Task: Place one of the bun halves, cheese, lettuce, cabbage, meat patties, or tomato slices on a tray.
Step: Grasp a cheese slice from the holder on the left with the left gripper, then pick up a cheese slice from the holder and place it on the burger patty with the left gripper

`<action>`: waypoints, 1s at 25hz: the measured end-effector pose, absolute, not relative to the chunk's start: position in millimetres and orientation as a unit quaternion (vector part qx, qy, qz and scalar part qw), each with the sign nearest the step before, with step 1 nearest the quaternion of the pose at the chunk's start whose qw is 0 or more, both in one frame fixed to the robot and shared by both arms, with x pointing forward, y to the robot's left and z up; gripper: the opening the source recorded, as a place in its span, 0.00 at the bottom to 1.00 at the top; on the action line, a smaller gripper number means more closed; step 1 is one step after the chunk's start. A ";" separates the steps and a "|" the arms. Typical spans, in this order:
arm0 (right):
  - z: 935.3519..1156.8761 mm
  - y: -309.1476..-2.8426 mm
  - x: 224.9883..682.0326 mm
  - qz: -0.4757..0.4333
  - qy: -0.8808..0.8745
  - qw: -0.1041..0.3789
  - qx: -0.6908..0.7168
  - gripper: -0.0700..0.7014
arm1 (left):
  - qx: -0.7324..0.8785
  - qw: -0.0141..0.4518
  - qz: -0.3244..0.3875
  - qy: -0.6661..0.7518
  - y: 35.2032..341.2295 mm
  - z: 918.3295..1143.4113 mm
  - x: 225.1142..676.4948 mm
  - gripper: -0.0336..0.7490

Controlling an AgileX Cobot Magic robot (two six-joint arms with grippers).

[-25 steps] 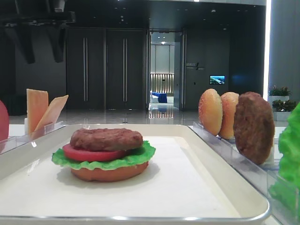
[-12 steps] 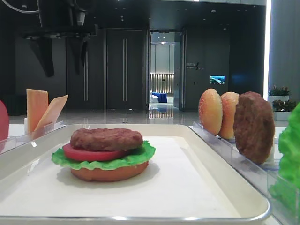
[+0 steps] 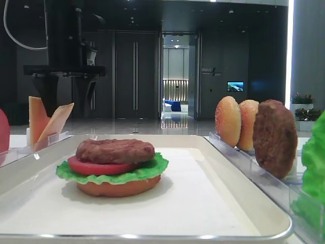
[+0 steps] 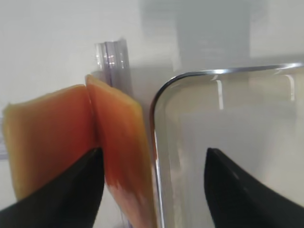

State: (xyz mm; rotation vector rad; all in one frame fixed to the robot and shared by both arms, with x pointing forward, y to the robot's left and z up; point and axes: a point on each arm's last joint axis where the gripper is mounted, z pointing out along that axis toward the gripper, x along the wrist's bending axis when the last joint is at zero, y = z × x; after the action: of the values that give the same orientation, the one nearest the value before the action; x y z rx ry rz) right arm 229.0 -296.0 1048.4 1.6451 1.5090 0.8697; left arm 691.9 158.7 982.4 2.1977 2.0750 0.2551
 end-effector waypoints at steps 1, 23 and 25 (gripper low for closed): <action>1048.4 -296.0 229.0 0.338 0.587 0.364 0.639 0.76 | 0.725 0.048 0.089 0.682 159.6 979.3 692.8 0.65; 1048.4 -296.0 229.0 0.338 0.587 0.364 0.639 0.76 | 0.706 0.202 0.108 0.671 167.1 1118.0 645.5 0.08; 1048.4 -296.0 229.0 0.338 0.587 0.364 0.639 0.76 | 0.703 0.210 0.086 0.674 165.4 1119.5 637.9 0.08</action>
State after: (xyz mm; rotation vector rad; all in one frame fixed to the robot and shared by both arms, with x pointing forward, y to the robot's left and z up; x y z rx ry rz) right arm 229.0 -296.0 1048.4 1.6451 1.5090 0.8697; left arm 637.9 165.4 1119.5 1.9561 1.8729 0.2390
